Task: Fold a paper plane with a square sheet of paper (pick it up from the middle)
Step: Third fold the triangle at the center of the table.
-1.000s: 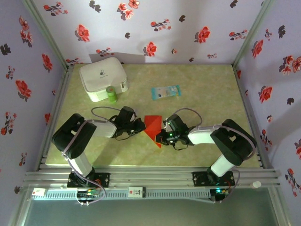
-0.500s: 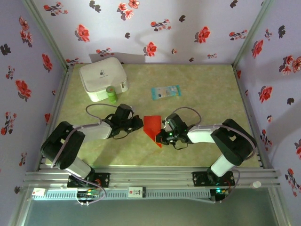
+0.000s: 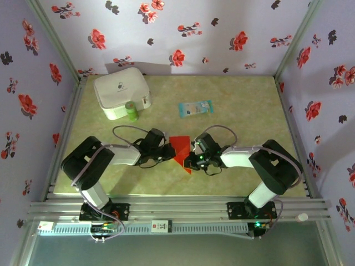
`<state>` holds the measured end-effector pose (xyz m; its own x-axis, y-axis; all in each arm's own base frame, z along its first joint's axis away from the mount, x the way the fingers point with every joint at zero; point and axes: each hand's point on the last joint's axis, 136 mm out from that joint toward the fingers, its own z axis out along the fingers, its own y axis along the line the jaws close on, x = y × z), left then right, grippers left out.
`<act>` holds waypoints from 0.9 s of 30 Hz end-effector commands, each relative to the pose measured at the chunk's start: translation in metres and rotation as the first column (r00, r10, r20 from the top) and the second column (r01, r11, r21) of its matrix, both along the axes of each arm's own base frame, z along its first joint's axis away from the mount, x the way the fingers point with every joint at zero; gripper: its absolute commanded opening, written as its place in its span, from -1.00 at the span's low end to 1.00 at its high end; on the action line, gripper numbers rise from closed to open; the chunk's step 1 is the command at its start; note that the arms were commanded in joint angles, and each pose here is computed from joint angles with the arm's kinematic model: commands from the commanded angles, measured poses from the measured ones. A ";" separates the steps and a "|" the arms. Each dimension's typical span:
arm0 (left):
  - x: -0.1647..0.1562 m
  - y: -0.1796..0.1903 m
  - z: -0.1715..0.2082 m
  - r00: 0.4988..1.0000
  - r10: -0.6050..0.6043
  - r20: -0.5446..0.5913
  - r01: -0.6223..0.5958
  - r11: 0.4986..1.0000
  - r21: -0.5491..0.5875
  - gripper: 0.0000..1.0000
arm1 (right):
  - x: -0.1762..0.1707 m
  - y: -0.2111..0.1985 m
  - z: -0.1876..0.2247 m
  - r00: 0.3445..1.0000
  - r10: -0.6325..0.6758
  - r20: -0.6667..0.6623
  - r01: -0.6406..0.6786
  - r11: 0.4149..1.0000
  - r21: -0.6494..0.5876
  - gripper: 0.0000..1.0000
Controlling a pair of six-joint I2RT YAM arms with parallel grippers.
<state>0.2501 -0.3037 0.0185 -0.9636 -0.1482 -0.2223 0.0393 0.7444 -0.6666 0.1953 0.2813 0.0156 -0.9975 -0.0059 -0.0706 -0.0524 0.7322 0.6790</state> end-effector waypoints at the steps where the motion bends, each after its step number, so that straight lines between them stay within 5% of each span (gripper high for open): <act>1: -0.006 0.012 -0.021 0.999 0.023 -0.037 -0.021 0.998 0.064 -1.00 | -0.006 -0.019 -0.011 0.999 -0.014 -0.030 0.011 0.995 -0.099 -1.00; 10: -0.015 0.026 -0.035 0.998 0.032 -0.063 -0.024 0.992 0.120 -1.00 | 0.016 0.026 0.046 0.998 0.052 0.044 -0.056 0.994 0.096 -0.96; 27: -0.014 0.024 -0.036 0.997 0.033 -0.063 -0.025 0.993 0.119 -1.00 | -0.006 0.001 -0.013 0.998 0.020 -0.057 -0.022 0.999 -0.035 -0.96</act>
<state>0.2511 -0.3038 0.0179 -0.9610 -0.1536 -0.2301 0.0426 0.7398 -0.6715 0.2092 0.3029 0.0168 -0.9978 -0.0346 -0.0561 -0.0642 0.7058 0.7055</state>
